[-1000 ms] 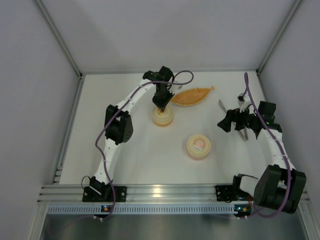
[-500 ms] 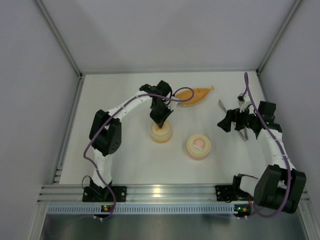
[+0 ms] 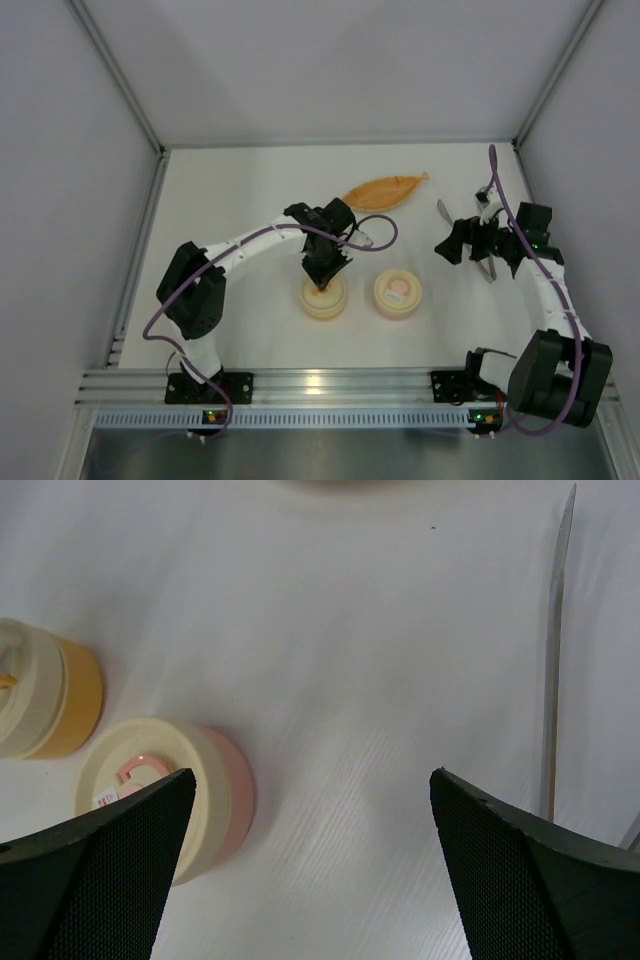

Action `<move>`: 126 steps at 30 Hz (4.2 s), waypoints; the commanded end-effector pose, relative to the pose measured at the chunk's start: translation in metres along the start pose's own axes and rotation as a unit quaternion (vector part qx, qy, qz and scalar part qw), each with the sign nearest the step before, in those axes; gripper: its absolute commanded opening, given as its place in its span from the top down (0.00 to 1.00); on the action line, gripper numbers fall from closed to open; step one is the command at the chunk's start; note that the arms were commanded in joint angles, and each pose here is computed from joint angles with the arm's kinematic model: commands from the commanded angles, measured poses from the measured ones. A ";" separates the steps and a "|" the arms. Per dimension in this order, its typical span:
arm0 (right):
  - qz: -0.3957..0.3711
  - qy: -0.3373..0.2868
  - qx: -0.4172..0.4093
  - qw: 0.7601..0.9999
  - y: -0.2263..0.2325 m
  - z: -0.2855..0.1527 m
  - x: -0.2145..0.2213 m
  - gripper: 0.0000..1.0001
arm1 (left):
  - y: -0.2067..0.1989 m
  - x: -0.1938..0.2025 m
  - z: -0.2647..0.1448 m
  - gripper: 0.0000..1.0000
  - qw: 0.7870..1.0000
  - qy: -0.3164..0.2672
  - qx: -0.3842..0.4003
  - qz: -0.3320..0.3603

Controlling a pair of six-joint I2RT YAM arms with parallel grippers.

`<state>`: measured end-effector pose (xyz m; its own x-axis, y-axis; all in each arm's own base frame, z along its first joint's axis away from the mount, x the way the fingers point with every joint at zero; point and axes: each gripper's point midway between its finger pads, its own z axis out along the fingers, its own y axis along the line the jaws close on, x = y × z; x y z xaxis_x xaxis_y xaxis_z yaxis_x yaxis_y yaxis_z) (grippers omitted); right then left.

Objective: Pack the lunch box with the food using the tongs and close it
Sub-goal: Screw the box lid onto the packing box.

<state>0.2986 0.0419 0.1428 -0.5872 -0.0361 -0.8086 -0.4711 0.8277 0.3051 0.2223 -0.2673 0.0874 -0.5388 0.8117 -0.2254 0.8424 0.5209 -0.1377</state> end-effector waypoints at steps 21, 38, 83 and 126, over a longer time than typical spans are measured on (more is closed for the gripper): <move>-0.024 -0.030 0.000 0.999 -0.004 0.000 -0.017 0.01 | 0.016 0.026 0.055 1.00 0.997 0.011 -0.078 -0.004; -0.026 -0.028 0.000 0.999 -0.005 0.001 -0.017 0.01 | 0.005 0.045 0.089 0.68 0.998 0.041 -0.055 0.008; -0.027 -0.034 -0.016 0.999 0.000 0.002 -0.019 0.01 | -0.029 -0.014 -0.006 0.27 0.994 -0.097 0.000 0.048; -0.030 -0.024 -0.019 0.999 0.004 0.004 -0.016 0.01 | -0.047 -0.019 0.013 0.92 0.992 -0.083 0.087 0.035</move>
<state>0.3006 0.0451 0.1438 -0.5781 -0.0369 -0.8152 -0.4896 0.8149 0.3103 0.1877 -0.2951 0.0845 -0.5010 0.7909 -0.3515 0.8624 0.4221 -0.2794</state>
